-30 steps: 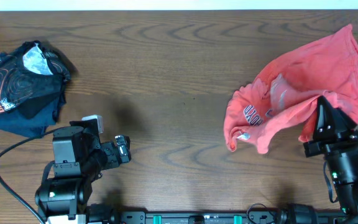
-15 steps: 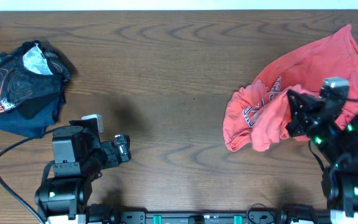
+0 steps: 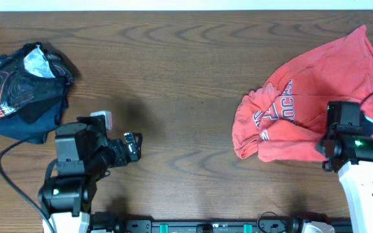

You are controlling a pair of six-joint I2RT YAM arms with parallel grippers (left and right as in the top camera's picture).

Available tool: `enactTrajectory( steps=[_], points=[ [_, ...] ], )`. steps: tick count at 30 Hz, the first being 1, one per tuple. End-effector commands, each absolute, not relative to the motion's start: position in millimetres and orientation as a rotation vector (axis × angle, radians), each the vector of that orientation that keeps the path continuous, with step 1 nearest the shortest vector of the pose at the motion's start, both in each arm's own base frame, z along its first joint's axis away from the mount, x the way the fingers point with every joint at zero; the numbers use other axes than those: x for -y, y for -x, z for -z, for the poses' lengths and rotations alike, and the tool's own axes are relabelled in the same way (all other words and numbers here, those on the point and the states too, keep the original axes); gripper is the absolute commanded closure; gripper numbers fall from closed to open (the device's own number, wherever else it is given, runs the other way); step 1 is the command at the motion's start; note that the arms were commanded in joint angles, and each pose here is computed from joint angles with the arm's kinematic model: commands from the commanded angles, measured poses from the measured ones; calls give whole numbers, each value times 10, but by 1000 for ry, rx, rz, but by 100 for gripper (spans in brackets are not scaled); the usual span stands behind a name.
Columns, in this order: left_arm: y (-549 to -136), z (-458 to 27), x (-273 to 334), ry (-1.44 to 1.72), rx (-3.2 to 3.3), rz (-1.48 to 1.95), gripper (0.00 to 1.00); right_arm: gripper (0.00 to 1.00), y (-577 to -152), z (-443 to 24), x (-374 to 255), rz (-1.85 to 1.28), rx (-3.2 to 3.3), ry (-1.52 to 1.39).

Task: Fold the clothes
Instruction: 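Reach the left gripper to the t-shirt's left side and grasp it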

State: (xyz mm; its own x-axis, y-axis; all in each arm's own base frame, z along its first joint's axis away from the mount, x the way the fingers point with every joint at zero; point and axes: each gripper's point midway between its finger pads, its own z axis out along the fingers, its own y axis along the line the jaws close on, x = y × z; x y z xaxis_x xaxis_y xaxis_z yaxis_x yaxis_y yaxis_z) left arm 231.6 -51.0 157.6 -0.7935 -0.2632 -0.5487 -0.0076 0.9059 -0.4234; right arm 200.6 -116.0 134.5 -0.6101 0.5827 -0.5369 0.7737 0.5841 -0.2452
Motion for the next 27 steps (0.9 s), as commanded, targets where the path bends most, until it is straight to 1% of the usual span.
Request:
enactTrajectory(
  steps=[1,7,8,9,11,12,14,15,16,20,27],
  points=[
    [-2391,-1604,625,177,-2446,616,2,99,-1891,-1634,1479,812,-2085,-1327],
    [-2619,-1581,986,20,-2428,761,0,99,-1720,-1810,1643,818,-1906,-1453],
    [-2659,-1569,1053,-12,-2424,771,0,97,-1699,-1820,1653,801,-1885,-1478],
    [-2705,-1555,1141,-53,-2418,784,0,93,-1694,-1823,1658,776,-1870,-1498],
    [-2773,-1527,1328,-133,-2404,810,0,82,-1752,-1793,1627,702,-1885,-1508],
    [-2800,-1508,1434,-176,-2397,825,0,73,-1815,-1746,1571,640,-1928,-1496],
    [-2842,-1454,1685,-269,-2382,860,2,48,-1901,-1647,1439,531,-2025,-1470],
    [-2854,-1421,1809,-314,-2374,876,2,39,-1931,-1607,1384,484,-2056,-1466],
    [-2864,-1381,1931,-356,-2366,893,2,33,-1960,-1571,1326,436,-2082,-1467],
    [-2913,-1168,2412,-453,-2345,973,2,32,-2020,-1498,1199,339,-2150,-1451],
    [-2971,-796,3037,-598,-2247,1058,2,33,-2027,-1486,1174,354,-2234,-1349]
  ],
)
